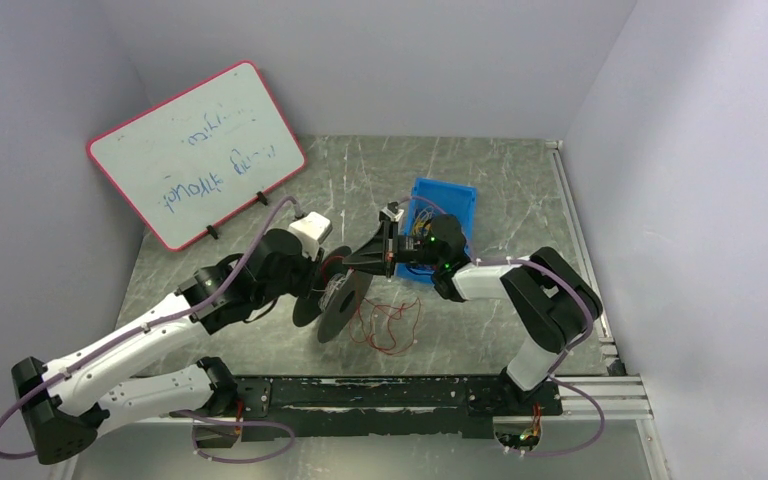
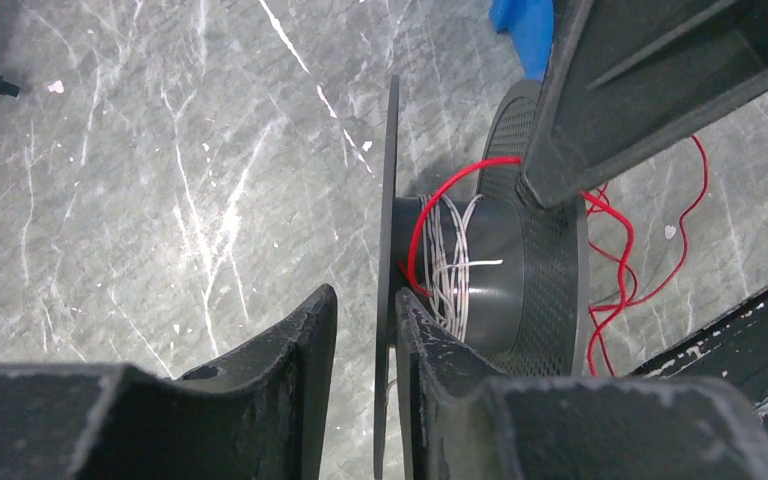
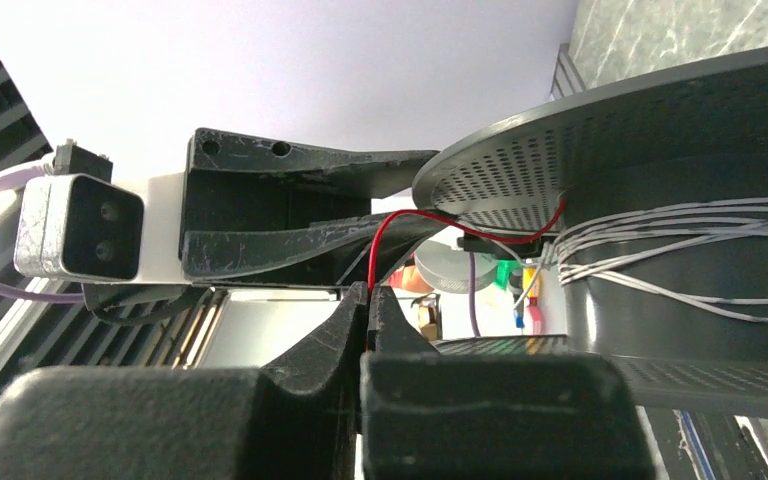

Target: Wrap the cables

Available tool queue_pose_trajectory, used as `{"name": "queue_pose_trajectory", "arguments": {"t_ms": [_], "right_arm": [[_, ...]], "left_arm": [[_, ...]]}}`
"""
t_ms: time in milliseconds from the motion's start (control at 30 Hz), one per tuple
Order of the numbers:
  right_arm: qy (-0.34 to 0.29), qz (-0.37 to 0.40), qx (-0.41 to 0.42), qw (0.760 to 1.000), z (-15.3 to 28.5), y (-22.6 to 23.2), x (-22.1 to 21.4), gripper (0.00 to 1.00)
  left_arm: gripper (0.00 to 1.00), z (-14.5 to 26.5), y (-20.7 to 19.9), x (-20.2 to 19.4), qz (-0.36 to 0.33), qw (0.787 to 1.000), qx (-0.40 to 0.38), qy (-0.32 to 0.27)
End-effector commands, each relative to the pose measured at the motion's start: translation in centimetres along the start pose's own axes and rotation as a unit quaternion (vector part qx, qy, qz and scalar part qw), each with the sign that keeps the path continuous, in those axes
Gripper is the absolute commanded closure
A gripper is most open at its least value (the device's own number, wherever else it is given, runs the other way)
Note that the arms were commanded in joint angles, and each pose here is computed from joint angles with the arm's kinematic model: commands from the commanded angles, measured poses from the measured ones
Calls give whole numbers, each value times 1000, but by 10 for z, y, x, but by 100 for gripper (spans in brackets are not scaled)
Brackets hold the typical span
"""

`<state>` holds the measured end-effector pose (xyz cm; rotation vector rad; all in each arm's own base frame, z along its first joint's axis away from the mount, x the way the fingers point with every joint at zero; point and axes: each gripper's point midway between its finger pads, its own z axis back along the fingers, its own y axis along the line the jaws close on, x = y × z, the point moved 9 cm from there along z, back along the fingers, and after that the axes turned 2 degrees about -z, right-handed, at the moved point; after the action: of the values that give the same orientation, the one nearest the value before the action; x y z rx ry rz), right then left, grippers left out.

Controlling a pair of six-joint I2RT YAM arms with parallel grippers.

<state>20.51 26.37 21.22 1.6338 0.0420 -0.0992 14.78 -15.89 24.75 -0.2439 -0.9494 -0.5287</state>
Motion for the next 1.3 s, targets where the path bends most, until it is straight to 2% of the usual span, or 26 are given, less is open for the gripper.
{"name": "queue_pose_trajectory", "arguments": {"t_ms": [0, 300, 467, 600, 800, 1033, 1267], "right_arm": [[-12, 24, -5, 1000, 2, 6, 7, 100], [-15, 26, -17, 999, 3, 0, 6, 100], [-16, 27, -15, 999, 4, 0, 5, 100], [-14, 31, -18, 999, 5, 0, 4, 100], [-17, 26, -18, 999, 7, -5, 3, 100], [-20, 24, -21, 999, 7, -8, 3, 100], [-27, 24, -28, 999, 7, -11, 5, 100]], "left_arm": [[65, 5, 4, 5, 16, 1000, 10, -24], [54, 10, -9, 23, 18, 996, -63, -60], [53, -3, -15, 20, 12, 997, -76, -27], [53, -13, -14, 13, 6, 999, -51, 2], [54, -16, -11, 6, 4, 999, -33, 15], [64, -18, -7, 0, 1, 1000, -13, 25], [86, -23, -8, -3, -5, 999, -7, 44]]}}
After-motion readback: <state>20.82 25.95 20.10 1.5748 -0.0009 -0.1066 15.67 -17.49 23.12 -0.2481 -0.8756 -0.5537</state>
